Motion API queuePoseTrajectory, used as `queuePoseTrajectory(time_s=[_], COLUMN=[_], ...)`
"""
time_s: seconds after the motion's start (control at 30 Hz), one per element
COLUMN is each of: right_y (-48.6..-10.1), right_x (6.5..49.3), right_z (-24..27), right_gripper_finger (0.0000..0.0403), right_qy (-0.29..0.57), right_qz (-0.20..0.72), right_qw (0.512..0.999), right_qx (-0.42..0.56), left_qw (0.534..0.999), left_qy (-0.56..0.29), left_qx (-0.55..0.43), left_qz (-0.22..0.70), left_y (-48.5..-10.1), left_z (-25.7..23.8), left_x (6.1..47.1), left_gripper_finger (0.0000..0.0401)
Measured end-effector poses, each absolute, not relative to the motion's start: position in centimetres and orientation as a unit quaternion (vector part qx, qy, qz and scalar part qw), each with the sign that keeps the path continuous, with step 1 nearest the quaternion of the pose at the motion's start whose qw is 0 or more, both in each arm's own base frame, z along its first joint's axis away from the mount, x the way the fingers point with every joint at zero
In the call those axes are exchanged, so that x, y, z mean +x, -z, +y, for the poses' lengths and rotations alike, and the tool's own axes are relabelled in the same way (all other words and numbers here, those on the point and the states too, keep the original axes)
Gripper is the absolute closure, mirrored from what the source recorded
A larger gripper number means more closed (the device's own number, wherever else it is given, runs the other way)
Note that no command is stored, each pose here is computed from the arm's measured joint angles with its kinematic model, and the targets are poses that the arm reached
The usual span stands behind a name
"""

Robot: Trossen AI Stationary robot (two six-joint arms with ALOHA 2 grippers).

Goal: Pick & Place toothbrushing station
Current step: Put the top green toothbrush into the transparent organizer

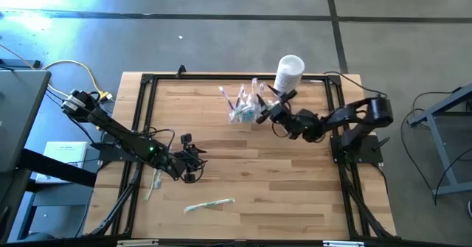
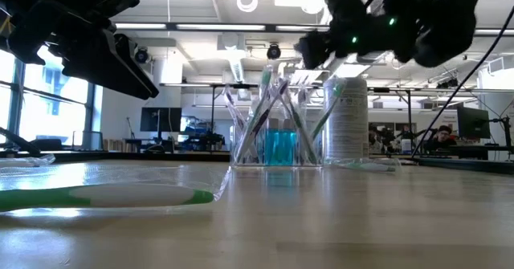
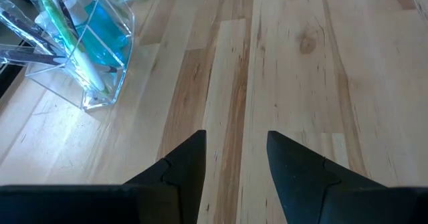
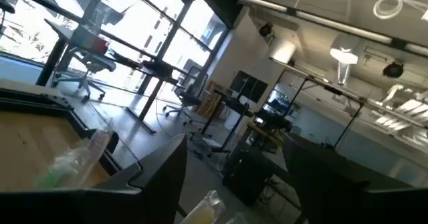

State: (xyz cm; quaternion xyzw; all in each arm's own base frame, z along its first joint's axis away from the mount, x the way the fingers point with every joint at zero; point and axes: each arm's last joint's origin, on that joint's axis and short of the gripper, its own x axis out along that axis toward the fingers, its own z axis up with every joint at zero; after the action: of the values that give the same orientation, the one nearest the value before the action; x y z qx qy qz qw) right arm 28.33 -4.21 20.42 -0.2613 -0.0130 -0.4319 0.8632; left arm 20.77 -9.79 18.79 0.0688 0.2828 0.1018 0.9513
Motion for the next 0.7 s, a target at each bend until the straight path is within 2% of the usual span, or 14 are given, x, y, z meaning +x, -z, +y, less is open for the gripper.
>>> queuePoseTrajectory(time_s=[0.13,0.33,0.57,0.7], right_y=[-23.3,-26.4,-26.1,-25.6], right_x=[27.1,24.7,22.6,22.3], right_z=[-2.1,1.1,3.1,4.0], right_gripper_finger=[0.0168,0.0173,0.0184,0.0194], right_qy=[0.442,0.474,0.579,0.583], right_qz=[-0.027,-0.006,0.114,0.092], right_qw=[0.847,0.845,0.79,0.797], right_qx=[-0.292,-0.247,-0.169,-0.126], left_qw=[0.951,0.951,0.951,0.951], left_qy=[-0.102,-0.098,-0.09,-0.09], left_qx=[0.069,0.066,0.051,0.051], left_qz=[0.283,0.286,0.29,0.29], left_y=[-18.8,-18.8,-18.7,-18.7], left_z=[-9.8,-9.8,-9.9,-9.9], left_x=[20.8,20.8,20.7,20.7], left_gripper_finger=[0.0249,0.0249,0.0249,0.0249])
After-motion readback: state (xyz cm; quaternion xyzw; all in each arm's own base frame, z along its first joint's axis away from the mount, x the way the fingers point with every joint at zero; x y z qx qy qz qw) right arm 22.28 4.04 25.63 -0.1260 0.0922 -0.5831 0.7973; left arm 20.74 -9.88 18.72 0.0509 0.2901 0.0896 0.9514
